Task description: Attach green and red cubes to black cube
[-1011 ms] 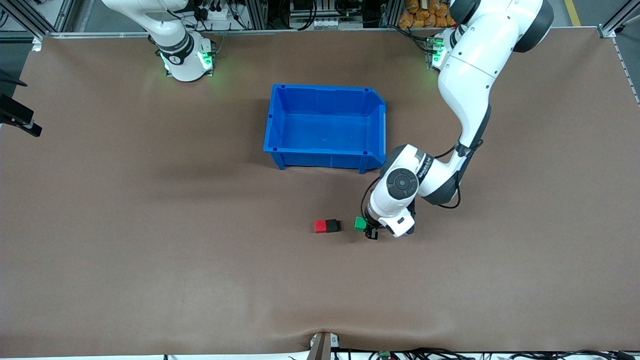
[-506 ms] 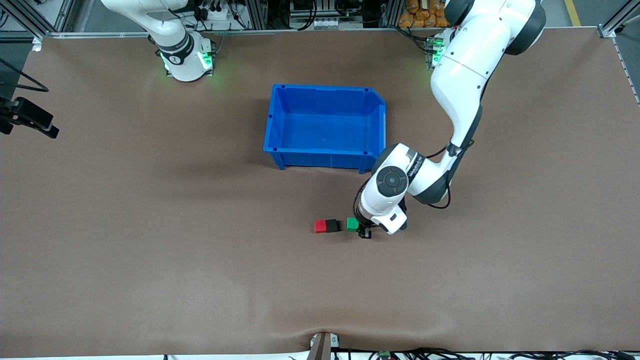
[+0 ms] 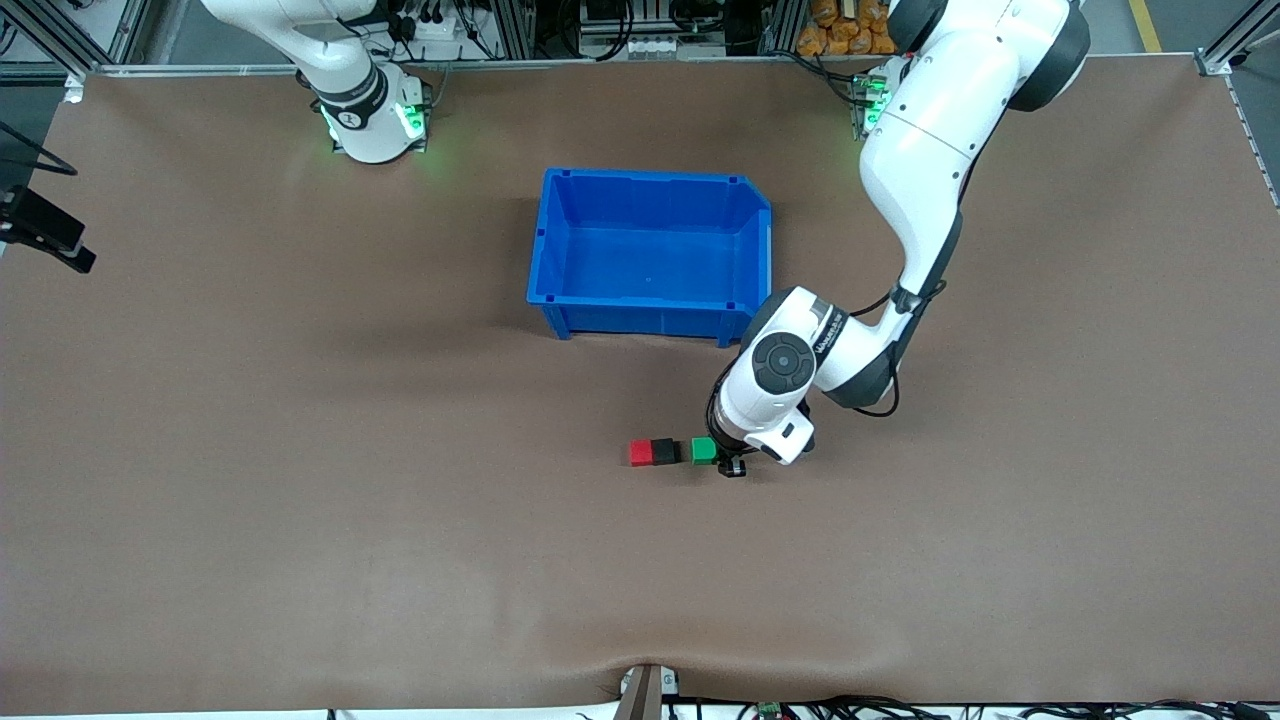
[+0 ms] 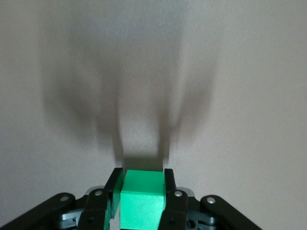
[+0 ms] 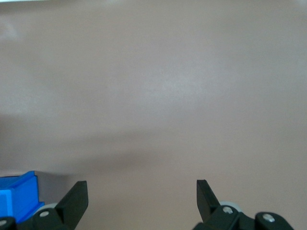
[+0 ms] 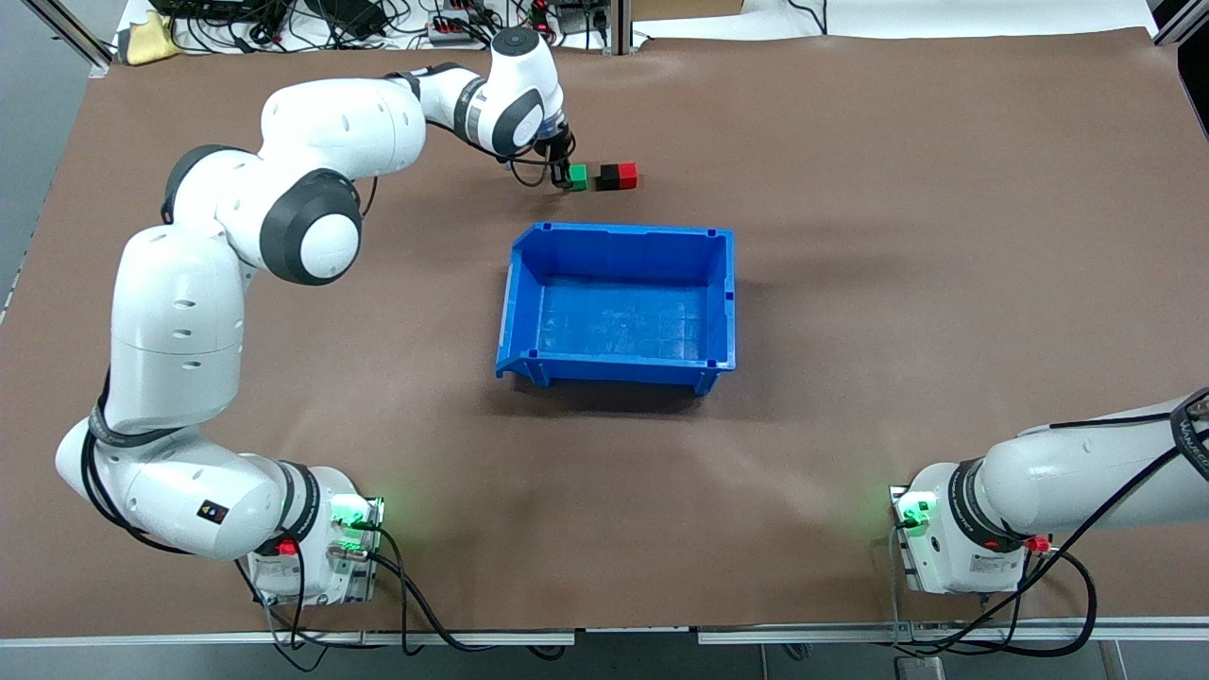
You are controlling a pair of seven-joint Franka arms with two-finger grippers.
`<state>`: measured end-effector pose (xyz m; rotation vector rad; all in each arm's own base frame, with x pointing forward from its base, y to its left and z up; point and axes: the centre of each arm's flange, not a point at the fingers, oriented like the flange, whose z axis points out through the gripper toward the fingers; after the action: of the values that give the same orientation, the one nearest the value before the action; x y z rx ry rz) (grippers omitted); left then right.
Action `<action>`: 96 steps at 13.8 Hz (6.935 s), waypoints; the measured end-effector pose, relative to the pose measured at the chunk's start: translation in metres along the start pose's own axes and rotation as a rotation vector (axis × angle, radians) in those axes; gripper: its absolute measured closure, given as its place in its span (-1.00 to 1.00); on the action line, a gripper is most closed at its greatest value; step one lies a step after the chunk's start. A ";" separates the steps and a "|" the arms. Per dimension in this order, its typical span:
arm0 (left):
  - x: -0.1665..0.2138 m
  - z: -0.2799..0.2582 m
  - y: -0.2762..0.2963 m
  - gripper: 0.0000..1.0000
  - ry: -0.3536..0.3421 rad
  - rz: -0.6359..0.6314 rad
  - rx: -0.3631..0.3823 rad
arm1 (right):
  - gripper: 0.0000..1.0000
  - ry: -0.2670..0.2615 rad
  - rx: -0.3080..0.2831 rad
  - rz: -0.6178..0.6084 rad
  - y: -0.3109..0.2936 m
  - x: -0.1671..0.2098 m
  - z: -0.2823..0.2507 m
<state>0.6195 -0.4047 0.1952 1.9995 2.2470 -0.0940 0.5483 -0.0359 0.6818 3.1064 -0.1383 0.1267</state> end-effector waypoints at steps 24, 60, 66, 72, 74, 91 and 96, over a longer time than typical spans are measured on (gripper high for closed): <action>-0.049 0.006 -0.031 -0.24 -0.024 0.042 -0.005 | -1.00 0.004 0.002 -0.008 -0.001 -0.001 -0.006; 0.314 -0.493 0.011 -0.60 0.130 1.388 0.140 | -1.00 0.014 0.001 -0.012 -0.003 0.000 -0.007; 0.294 -0.504 -0.053 -0.61 0.156 1.432 0.163 | -1.00 0.014 0.001 -0.012 -0.003 0.000 -0.008; 0.277 -0.499 -0.062 -0.61 0.151 1.500 0.175 | -1.00 0.014 0.001 -0.012 -0.003 0.000 -0.007; 0.279 -0.503 -0.061 -0.61 0.152 1.520 0.170 | -1.00 0.014 0.001 -0.012 -0.003 0.000 -0.008; 0.302 -0.511 -0.055 -0.61 0.138 1.606 0.186 | -1.00 0.014 0.000 -0.013 -0.003 0.000 -0.008; 0.300 -0.508 -0.054 -0.61 0.131 1.609 0.195 | -1.00 0.014 0.000 -0.011 -0.002 0.000 -0.008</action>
<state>0.5036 -0.0474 0.6533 3.2065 0.1173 -0.0004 0.5476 -0.0332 0.6892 3.1049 -0.1204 0.1481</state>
